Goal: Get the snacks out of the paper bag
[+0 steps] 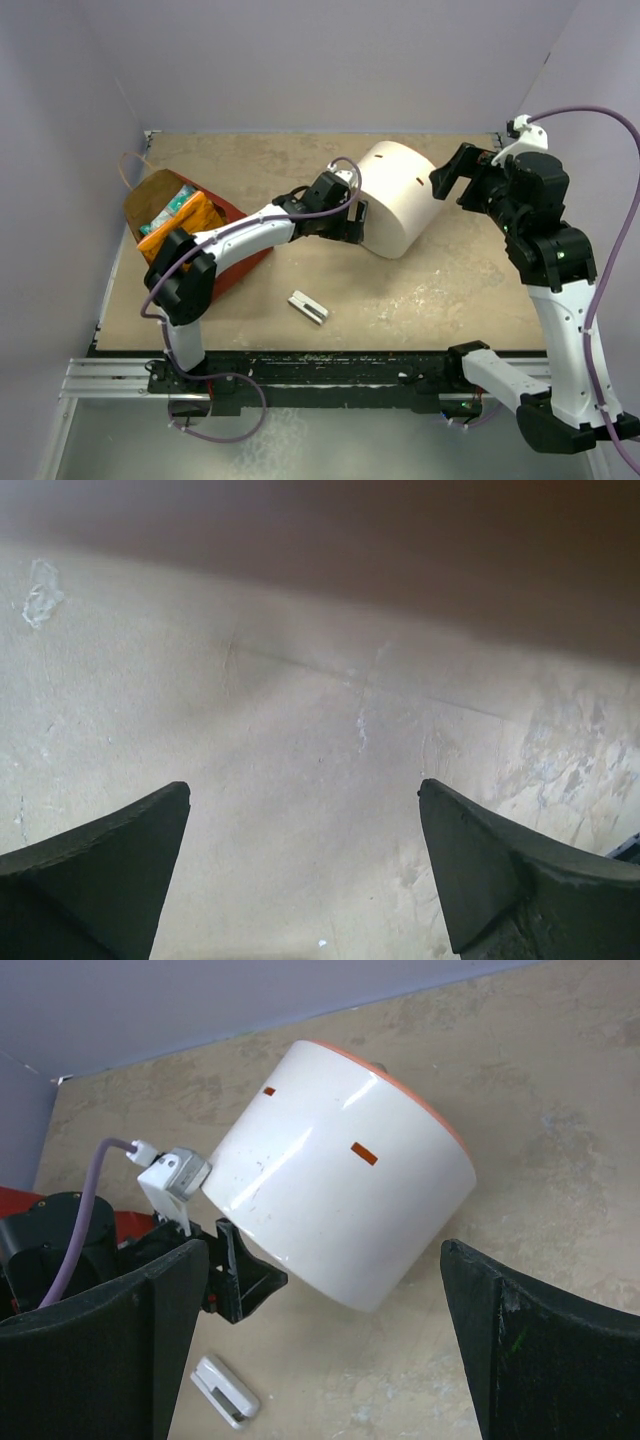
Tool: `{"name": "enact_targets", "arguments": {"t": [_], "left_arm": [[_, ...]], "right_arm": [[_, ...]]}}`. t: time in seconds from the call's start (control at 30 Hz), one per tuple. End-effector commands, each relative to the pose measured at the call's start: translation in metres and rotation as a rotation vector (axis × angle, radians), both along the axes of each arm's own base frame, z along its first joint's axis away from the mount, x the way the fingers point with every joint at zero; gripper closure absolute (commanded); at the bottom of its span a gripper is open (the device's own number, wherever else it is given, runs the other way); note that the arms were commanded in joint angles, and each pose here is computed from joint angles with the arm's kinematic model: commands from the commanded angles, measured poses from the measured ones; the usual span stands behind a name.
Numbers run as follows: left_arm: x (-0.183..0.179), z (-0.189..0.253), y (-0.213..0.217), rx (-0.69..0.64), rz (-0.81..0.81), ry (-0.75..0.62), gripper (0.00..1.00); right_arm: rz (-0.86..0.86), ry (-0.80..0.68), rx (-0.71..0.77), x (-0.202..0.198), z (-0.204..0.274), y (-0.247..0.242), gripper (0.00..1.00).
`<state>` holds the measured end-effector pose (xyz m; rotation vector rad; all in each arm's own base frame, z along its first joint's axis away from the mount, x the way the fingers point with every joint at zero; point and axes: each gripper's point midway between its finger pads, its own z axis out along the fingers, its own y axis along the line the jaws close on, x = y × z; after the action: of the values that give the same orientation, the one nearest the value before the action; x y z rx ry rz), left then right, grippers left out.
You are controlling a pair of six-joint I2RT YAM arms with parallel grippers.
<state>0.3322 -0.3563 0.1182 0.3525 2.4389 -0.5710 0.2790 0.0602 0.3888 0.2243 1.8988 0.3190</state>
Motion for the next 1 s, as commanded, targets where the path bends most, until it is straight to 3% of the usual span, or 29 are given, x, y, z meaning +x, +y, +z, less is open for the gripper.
{"name": "enact_targets", "arguments": {"t": [0.0,0.33,0.53,0.67,0.97], "left_arm": [[-0.01,0.03,0.011,-0.03,-0.033,-0.039,0.01],[-0.143,0.039,0.114,0.044,-0.086,0.171,0.01],[-0.193,0.012,0.128,-0.056,-0.016,0.336,0.01],[-0.204,-0.009,0.118,-0.071,0.011,0.395,0.01],[-0.2,-0.063,0.095,0.09,-0.029,0.377,0.01]], "right_arm": [[-0.01,-0.037,-0.011,0.002,0.012,-0.003,0.0],[-0.004,-0.035,0.0,0.007,0.002,0.001,0.0],[0.017,-0.023,0.032,0.015,-0.005,0.009,0.0],[0.048,-0.014,0.059,0.016,-0.005,0.017,0.0],[0.061,-0.004,0.078,0.013,-0.006,0.02,0.0]]}}
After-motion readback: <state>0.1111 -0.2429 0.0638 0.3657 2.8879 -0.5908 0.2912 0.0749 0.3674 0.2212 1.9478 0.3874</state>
